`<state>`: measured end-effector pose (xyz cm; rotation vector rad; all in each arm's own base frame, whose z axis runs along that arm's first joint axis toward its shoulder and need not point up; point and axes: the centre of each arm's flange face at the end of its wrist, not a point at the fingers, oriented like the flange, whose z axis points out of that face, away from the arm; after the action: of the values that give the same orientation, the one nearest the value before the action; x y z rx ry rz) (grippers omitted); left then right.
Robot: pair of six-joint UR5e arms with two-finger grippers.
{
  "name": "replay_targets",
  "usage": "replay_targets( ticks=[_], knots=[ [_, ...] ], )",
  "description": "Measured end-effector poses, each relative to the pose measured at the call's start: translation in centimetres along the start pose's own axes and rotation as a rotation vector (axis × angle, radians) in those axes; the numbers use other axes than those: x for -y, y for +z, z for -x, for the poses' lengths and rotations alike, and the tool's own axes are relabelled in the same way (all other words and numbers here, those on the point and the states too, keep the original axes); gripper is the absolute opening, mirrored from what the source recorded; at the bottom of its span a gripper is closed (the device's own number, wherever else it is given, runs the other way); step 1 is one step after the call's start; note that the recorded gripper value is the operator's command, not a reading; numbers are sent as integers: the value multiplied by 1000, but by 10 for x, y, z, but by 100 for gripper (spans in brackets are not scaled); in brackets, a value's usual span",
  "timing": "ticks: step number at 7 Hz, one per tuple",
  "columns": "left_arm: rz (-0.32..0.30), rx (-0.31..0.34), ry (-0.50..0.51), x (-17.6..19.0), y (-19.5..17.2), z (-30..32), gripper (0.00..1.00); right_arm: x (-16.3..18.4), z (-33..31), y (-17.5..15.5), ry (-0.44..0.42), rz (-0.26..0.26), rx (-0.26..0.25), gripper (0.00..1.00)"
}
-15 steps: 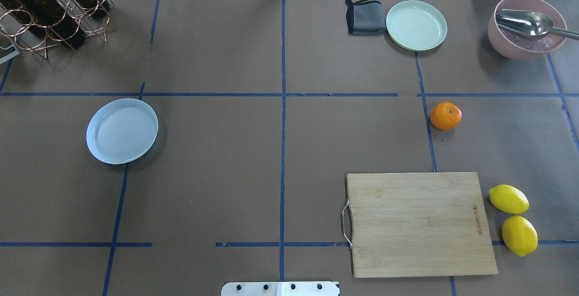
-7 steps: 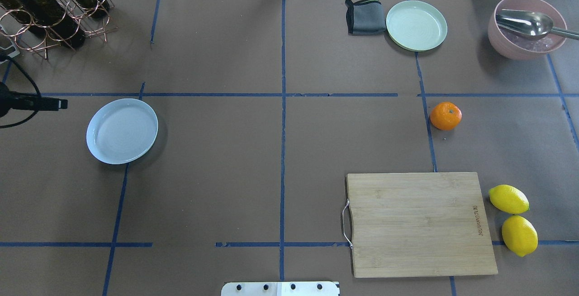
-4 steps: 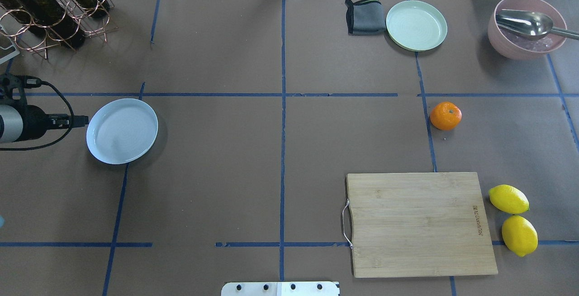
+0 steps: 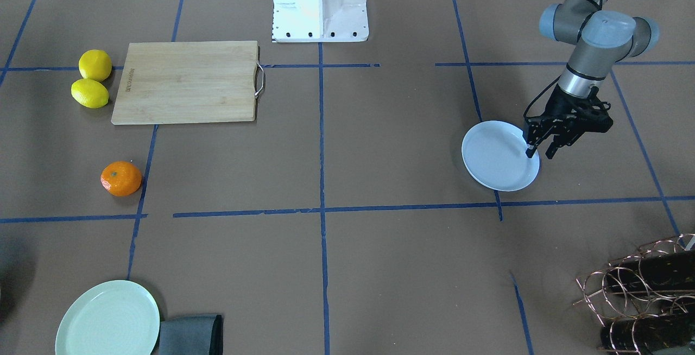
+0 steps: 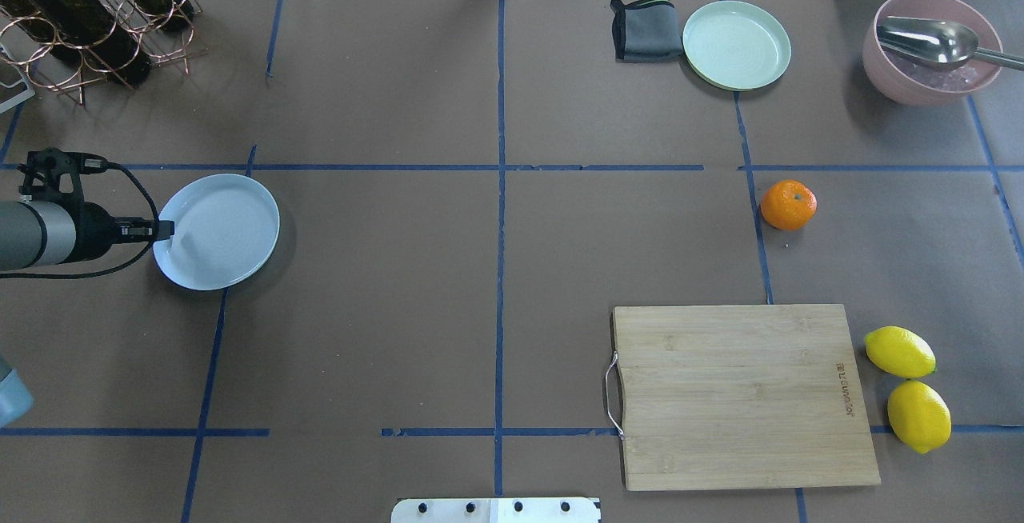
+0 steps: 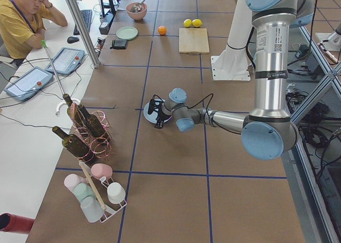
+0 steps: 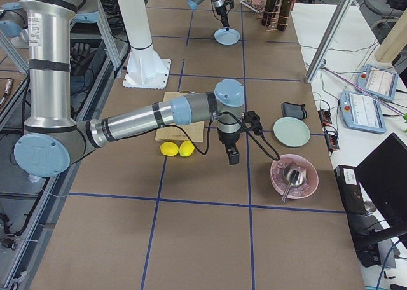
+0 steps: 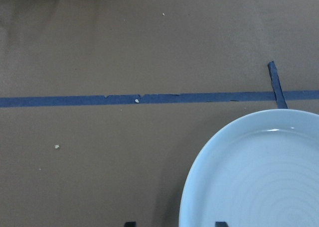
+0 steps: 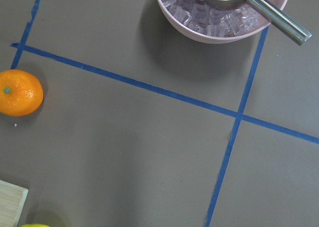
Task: Pick orange to plate
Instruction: 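Reach the left gripper to the rim of the light blue plate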
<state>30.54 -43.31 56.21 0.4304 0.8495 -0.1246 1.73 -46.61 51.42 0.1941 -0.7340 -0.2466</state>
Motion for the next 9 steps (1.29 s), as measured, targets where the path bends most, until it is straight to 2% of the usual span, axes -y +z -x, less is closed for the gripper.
replay_targets(
  ticks=[3, 5, 7, 9],
  knots=[
    [-14, -5, 11, 3, 5, -11, 0, 0, 0, 0, 0, 1, 0, 100],
    [-25, -36, 22, 8, -7, -25, 0, 0, 0, 1, 1, 1, 0, 100],
    [-53, -102, 34, 25, -23, -61, 0, 0, 0, 1, 1, 1, 0, 100],
    [-101, -194, 41, 65, -32, -135, 0, 0, 0, 0, 1, 1, 0, 100]
  ],
)
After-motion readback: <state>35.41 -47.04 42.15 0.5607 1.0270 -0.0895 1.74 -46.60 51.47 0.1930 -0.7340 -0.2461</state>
